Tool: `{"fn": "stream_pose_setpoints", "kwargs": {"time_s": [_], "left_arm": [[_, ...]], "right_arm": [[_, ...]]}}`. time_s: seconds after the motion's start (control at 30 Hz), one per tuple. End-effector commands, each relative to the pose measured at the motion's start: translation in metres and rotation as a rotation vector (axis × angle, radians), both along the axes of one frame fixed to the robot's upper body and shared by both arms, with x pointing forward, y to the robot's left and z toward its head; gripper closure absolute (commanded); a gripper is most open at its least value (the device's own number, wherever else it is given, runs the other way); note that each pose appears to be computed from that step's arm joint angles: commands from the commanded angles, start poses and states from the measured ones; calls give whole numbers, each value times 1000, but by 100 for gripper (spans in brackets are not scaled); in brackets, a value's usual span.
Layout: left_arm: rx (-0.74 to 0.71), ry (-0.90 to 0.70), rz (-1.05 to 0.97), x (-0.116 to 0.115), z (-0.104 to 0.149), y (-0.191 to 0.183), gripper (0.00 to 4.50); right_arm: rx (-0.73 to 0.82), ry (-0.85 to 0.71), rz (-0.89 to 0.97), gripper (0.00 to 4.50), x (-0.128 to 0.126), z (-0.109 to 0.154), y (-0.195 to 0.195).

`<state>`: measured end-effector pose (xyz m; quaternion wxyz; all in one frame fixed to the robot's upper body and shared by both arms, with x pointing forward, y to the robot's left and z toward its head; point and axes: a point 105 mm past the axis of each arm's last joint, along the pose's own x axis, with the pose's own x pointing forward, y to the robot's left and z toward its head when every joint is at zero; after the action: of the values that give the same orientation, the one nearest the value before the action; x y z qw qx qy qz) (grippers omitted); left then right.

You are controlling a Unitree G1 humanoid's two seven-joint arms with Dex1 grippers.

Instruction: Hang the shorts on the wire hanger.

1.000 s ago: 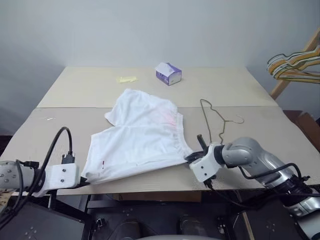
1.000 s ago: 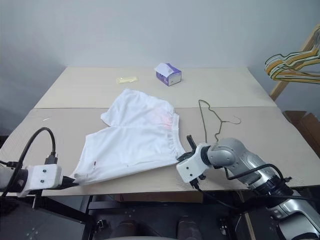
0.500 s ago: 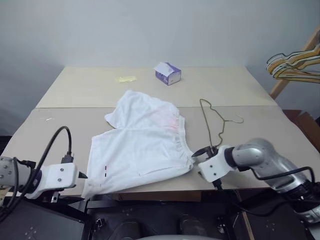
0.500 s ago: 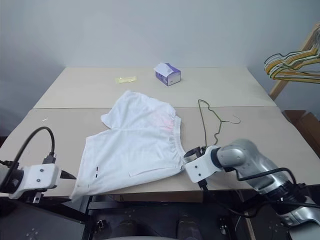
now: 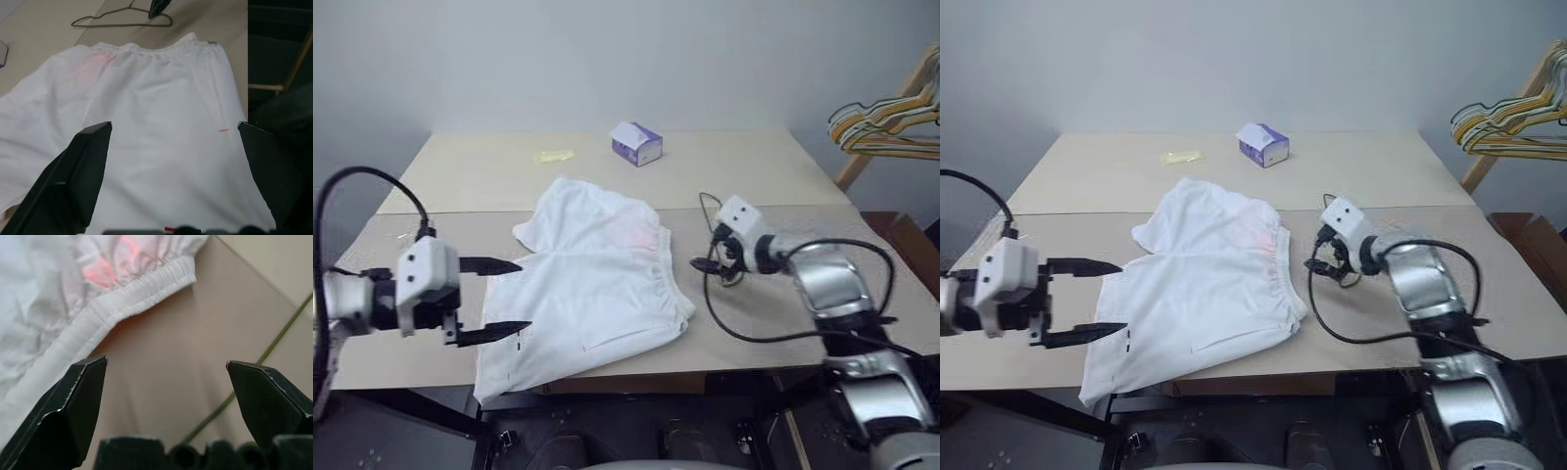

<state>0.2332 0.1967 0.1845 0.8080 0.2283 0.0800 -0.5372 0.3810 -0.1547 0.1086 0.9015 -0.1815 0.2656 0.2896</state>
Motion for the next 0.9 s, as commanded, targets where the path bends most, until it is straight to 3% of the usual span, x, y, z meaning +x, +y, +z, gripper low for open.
{"fn": "stream_pose_setpoints", "kwargs": {"time_s": [0.03,0.27,0.47,0.7,0.8,0.9], "left_arm": [[-57,-67,-10,7,9,-18,3],[-103,-65,-47,7,8,-35,3],[-113,-59,-62,6,7,-36,3],[-116,-63,-78,6,7,-37,3],[-112,-64,-80,6,5,-38,0],[-109,-66,-87,6,4,-40,0]], "right_arm": [[10,-34,-216,0,26,8,-16],[52,-12,-367,0,44,-4,-25],[108,118,-382,0,39,-28,-24],[71,191,-306,0,28,-50,-15],[84,219,-312,54,25,-55,-13],[66,259,-321,153,20,-64,-12]]}}
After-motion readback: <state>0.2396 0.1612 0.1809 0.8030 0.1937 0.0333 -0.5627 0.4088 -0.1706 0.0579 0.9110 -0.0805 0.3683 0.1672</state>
